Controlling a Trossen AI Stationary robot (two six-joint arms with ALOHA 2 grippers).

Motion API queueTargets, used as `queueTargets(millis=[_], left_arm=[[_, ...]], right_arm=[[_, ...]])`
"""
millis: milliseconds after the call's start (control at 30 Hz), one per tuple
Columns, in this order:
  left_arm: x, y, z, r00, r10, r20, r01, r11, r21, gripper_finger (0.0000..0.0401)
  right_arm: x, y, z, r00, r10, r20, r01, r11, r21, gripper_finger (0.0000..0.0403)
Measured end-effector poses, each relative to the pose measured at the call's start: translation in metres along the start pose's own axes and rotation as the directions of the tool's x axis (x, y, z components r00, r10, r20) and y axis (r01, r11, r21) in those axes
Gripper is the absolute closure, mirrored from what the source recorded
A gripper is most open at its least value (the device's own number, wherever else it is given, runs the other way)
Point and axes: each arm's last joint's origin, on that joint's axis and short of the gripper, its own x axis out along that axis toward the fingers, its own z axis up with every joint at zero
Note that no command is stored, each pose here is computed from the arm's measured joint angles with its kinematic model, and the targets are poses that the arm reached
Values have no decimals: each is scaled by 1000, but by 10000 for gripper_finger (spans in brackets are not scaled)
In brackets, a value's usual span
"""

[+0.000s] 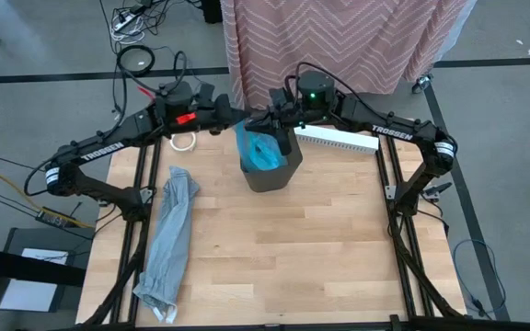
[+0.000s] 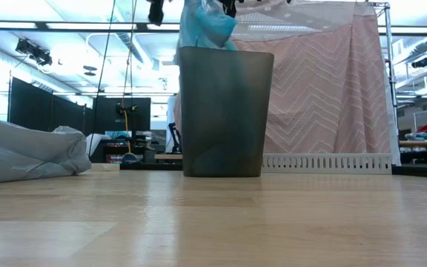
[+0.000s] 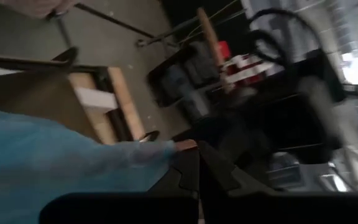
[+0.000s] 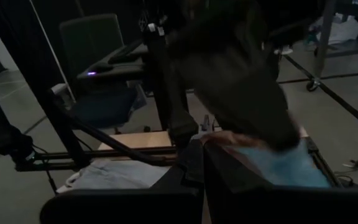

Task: Place trash/remove bag and relplace
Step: Remove the blue trash bag from the trash bin

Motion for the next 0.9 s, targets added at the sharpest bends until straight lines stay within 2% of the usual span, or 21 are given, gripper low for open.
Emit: queueTargets(millis=[100,367,700,900], left_arm=[[0,-5,2,998,-53,18,53,999,0,399],[0,-8,1,996,-91,-15,90,994,-66,399],[-4,-26,4,963,-271,13,270,951,-150,399],[-4,-27,4,957,-289,6,286,942,-173,399]], right_arm=[[0,0,-1,1000,-2,-13,2,1000,6,403],[-1,-3,-3,999,-43,-28,42,999,-15,403],[-5,-12,-6,992,-110,-56,108,994,-34,403],[-8,-17,-6,990,-128,-61,126,992,-33,403]])
